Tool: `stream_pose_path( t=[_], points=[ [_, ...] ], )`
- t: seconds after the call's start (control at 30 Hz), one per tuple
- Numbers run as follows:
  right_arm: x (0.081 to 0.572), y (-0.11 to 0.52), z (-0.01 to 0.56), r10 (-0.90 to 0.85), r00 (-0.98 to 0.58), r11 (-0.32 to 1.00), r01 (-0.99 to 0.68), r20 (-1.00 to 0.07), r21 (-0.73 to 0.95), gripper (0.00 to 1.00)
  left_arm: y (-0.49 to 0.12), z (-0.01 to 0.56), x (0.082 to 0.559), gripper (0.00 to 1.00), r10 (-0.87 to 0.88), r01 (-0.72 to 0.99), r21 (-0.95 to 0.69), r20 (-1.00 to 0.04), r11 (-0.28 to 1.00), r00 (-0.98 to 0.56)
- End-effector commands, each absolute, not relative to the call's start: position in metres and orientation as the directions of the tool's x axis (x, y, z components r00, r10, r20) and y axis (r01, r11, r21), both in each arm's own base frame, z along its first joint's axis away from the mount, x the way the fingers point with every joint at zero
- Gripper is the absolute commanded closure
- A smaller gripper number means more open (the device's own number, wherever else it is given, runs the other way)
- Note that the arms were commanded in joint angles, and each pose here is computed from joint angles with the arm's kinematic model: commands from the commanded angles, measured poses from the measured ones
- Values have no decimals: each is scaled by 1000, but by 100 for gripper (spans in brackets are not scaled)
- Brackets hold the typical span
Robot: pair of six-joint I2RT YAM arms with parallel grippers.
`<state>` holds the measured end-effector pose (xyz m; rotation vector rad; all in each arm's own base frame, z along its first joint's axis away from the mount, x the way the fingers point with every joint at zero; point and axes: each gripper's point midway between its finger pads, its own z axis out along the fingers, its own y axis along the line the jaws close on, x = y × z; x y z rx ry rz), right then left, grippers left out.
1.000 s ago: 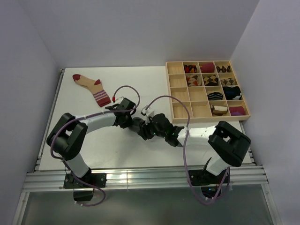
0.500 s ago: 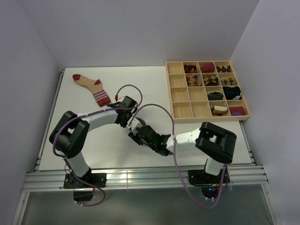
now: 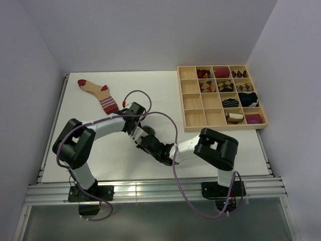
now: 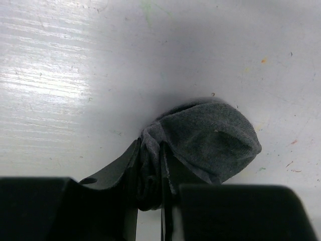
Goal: Roll the socks
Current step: Roll the sock at the center of the board.
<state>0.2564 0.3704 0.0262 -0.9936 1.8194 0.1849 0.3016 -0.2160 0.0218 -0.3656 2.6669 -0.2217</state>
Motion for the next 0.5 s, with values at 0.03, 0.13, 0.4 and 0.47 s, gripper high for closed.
stream_pose_path(
  t=[0.03, 0.13, 0.4, 0.47],
  points=[
    [257, 364, -5, -562, -247, 651, -721, -789, -238, 81, -216, 11, 286, 80, -227, -178, -166, -350, 970, -909],
    [258, 354, -10, -566, -292, 656, -726, -771, -206, 100, -218, 15, 288, 80, -227, -173, -175, -361, 969, -905],
    [246, 350, -4, -541, -374, 618, -784, -753, -55, 100, -212, 35, 305, 57, -272, -199, -208, -421, 958, -865],
    [243, 348, -4, -544, -404, 598, -802, -736, -1, 100, -204, 45, 313, 43, -303, -229, -212, -458, 950, -835]
  ],
)
